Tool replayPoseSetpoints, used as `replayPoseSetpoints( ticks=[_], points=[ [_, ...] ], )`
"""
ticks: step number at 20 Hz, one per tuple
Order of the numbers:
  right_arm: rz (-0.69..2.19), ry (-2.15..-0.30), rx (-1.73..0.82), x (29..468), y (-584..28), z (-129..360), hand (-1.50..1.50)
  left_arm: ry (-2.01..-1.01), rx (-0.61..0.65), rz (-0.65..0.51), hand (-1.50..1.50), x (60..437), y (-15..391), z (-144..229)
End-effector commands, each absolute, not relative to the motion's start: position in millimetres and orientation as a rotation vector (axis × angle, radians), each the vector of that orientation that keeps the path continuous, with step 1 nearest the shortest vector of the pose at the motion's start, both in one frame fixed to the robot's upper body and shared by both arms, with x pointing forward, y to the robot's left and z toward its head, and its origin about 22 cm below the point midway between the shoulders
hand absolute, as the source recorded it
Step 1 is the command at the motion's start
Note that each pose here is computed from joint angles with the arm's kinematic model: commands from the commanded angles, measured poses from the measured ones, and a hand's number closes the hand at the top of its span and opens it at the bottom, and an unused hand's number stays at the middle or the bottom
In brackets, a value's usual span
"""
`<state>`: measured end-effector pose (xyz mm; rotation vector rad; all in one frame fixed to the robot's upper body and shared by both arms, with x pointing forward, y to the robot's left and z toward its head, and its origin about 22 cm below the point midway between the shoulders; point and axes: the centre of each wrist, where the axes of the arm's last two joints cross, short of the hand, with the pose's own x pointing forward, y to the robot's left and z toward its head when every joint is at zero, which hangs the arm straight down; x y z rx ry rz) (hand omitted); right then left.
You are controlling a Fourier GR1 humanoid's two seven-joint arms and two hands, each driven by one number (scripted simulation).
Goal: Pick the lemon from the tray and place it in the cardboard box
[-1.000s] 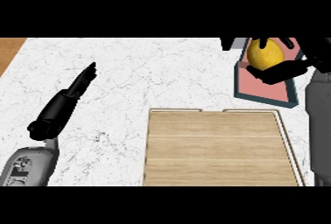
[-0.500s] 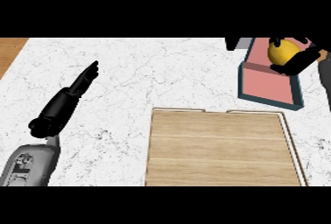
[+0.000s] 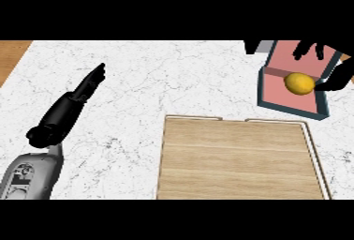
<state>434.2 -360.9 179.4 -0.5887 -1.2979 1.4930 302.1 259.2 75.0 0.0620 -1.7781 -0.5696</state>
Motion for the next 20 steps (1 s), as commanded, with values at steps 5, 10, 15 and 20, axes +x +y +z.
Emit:
replayPoseSetpoints(
  ticks=[5, 10, 15, 20],
  points=[
    [1.368, -1.6, -0.3, 436.0, -377.9, 170.4, -1.5, -1.781, 0.064, -0.571, 0.0, 303.3, 249.6, 78.6],
    [0.772, -1.844, 0.042, 441.7, -373.6, 158.1, -1.5, -1.783, 0.061, -0.552, 0.0, 297.4, 251.3, 71.2],
    [0.454, -1.755, 0.126, 440.6, -390.6, 177.4, -1.5, -1.771, 0.051, -0.58, 0.0, 297.8, 249.5, 70.2],
    [0.307, -1.766, 0.065, 420.8, -430.7, 181.7, -1.5, -1.803, 0.025, -0.571, 0.0, 295.4, 246.8, 73.5]
  ],
)
